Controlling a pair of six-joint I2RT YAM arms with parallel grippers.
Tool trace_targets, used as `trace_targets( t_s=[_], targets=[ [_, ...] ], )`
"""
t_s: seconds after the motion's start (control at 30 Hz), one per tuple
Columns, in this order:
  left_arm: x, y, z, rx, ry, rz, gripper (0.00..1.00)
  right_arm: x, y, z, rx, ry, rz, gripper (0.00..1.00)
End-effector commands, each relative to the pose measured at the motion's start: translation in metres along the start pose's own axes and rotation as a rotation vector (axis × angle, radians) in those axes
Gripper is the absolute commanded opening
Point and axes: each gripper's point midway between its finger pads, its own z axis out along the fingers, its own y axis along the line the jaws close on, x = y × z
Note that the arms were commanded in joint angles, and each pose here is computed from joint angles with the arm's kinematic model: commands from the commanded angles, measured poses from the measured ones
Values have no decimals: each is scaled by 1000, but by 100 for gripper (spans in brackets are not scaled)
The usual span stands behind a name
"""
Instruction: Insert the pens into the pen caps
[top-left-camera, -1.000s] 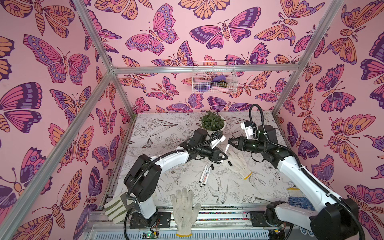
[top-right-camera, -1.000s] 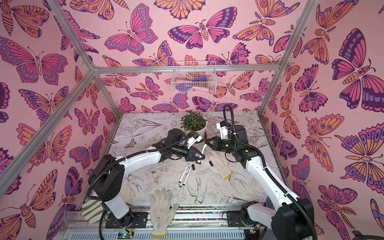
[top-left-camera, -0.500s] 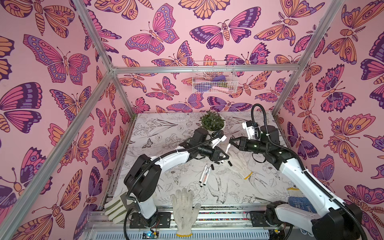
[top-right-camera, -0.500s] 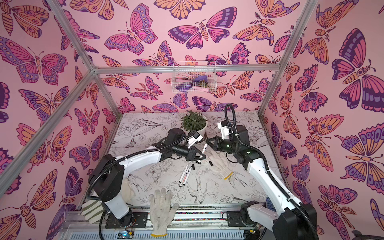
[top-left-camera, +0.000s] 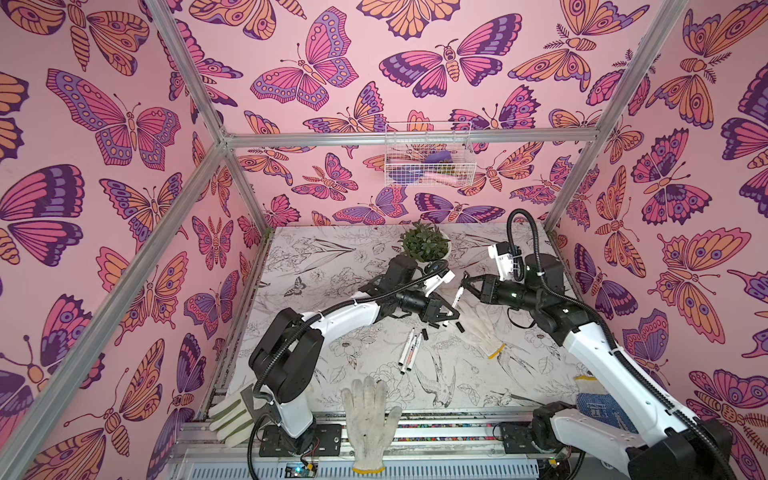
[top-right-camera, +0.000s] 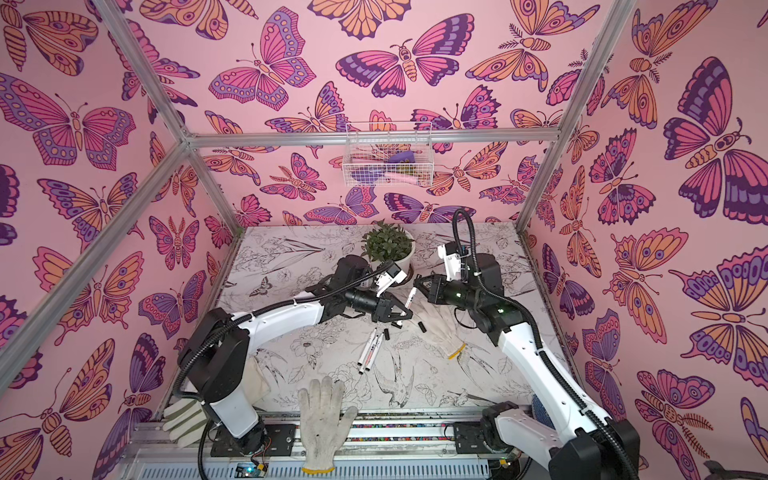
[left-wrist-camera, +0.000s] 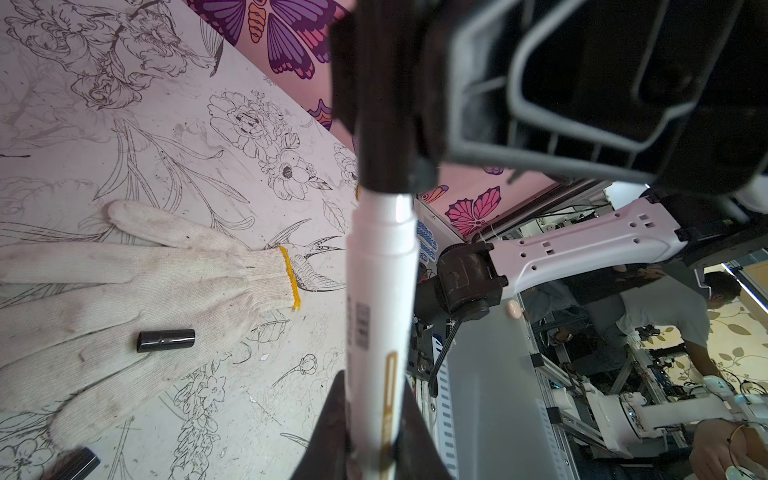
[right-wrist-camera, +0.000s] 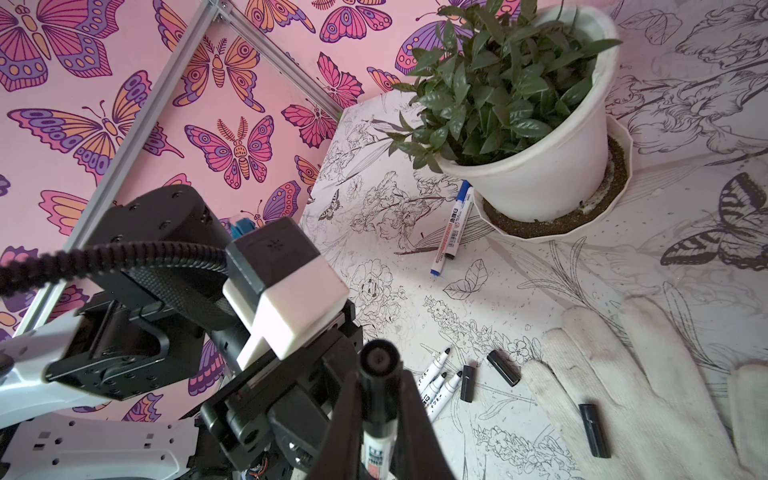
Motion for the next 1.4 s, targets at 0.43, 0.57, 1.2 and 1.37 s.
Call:
trace_targets(
  t_s=[0.43,0.57,1.2,1.37],
  targets=[
    [28,58,-3,-170,34,-192,0,-2,62,-20,-232,1,-100,0],
    [29,56,-3,-164,36,-184,0,-7,52,-21,-161,-36,-100,0],
    [41,51,-4,-171,67,-164,0,-34,46,-29,-141,-115,-48,0],
    [48,52,-5,-188,84,-166,0,-37,49,-30,-148,-113,-51,0]
  ],
)
